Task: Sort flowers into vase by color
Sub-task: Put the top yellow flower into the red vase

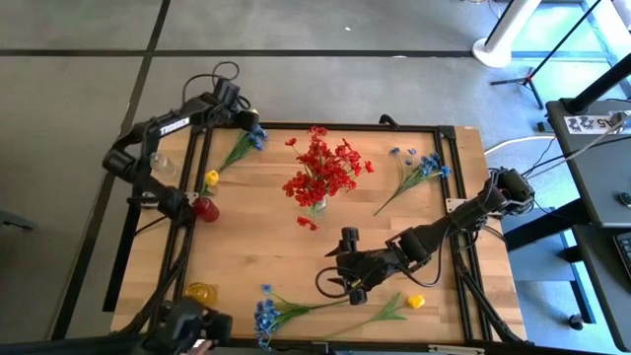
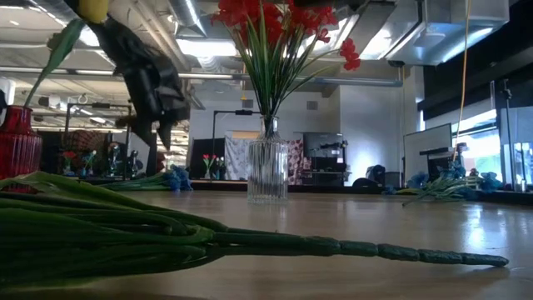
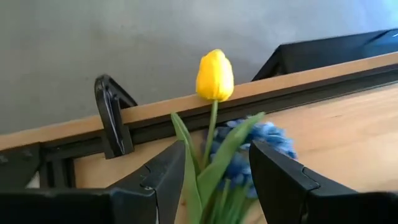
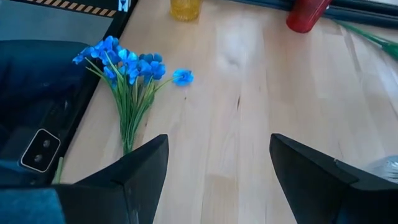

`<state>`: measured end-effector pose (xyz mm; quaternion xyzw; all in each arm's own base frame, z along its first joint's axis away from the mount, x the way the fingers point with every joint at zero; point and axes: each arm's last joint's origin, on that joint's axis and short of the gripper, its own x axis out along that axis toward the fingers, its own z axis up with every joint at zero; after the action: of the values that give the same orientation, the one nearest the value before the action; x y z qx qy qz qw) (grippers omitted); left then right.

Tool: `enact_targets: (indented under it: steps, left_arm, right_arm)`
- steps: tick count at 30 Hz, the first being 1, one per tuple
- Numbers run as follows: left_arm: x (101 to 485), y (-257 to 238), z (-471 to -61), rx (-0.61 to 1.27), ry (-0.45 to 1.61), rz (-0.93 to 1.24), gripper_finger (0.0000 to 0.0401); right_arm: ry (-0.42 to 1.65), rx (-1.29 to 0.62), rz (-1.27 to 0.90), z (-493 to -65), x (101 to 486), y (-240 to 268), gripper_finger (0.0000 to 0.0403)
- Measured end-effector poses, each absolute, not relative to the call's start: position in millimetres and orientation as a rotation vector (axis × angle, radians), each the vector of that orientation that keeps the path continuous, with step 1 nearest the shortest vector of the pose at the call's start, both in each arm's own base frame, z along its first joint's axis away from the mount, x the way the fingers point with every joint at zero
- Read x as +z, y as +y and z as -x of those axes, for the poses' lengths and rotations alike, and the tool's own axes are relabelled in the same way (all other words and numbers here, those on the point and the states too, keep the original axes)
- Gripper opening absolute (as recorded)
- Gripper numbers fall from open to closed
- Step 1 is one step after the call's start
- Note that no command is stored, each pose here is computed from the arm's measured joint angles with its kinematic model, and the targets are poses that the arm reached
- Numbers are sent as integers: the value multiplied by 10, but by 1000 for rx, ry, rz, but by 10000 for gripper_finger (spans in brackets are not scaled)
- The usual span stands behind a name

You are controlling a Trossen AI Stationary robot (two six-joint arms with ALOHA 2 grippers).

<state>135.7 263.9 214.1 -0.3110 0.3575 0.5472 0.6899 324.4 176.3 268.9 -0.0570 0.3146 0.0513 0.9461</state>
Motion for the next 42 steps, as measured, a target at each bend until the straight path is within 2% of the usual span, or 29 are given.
enact_targets:
  steps: [13,21,27,34,42]
  left_arm:
    - [1563,2793,-1446,1232,993,765,174]
    - [1541,2634,-1721,1090,1015,746,174]
    - [1547,2640,-1717,1193,1038,673,174]
    - [1567,2732,-1657,1269,936,730,174]
    - [1537,2731,-1582,1209,922,865,142]
  right_arm:
    - [710,114,117,-3301,2494,1798,280]
    - [707,121,115,-3310,2487,1806,280]
    - [706,120,109,-3309,2489,1809,280]
    - [706,117,103,-3310,2489,1808,280]
    - [706,119,108,-3310,2490,1808,280]
